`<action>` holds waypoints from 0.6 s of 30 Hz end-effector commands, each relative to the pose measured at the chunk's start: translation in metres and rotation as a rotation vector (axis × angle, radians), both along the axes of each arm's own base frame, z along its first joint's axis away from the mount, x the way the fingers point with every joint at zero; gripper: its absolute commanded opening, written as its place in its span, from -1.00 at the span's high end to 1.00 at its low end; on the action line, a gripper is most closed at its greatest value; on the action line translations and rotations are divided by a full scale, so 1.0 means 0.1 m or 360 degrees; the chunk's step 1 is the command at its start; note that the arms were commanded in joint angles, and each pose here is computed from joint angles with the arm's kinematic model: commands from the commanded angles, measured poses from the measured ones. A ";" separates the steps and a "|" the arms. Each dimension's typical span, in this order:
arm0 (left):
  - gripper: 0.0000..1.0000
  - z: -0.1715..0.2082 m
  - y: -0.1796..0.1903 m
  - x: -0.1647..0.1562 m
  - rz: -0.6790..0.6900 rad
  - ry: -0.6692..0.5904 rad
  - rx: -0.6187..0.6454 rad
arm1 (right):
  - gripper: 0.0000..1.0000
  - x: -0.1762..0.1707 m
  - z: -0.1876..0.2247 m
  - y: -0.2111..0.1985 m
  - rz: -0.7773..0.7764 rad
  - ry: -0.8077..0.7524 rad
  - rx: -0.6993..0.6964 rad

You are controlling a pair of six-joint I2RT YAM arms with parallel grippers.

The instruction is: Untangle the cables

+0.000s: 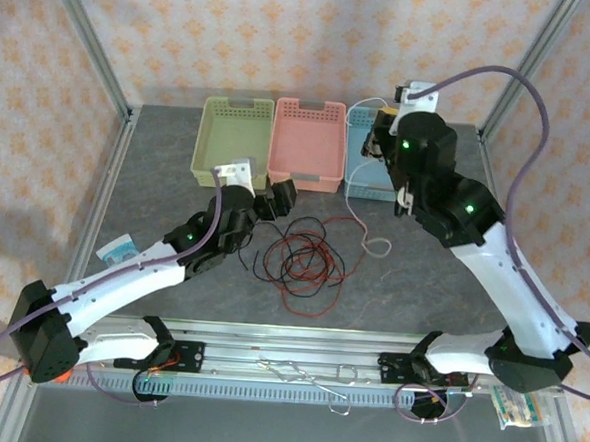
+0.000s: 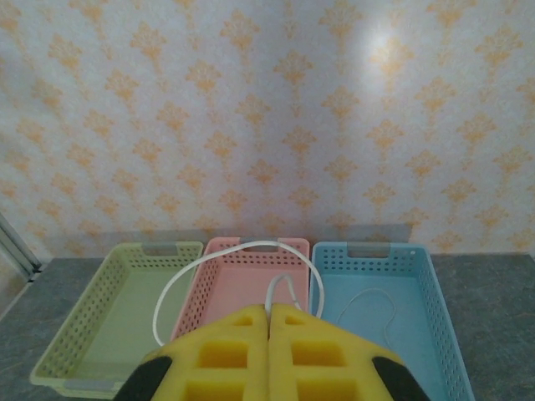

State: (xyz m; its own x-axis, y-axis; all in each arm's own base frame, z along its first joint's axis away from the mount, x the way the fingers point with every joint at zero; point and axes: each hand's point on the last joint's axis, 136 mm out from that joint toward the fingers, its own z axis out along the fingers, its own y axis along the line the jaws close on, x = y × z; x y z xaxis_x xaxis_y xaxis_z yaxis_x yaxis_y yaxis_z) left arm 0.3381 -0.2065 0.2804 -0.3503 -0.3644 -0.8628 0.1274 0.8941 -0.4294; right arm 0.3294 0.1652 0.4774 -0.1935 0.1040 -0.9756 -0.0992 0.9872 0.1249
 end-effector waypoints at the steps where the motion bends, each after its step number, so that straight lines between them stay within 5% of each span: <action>1: -0.99 0.17 -0.13 0.13 -0.0094 -0.0045 0.0022 | 1.00 0.16 0.19 -0.03 0.0004 -0.0082 0.0102; 18: -0.99 0.82 -0.68 0.89 -0.0296 -0.0233 -0.0143 | 1.00 1.28 0.28 -0.27 -0.0052 -0.0099 0.0152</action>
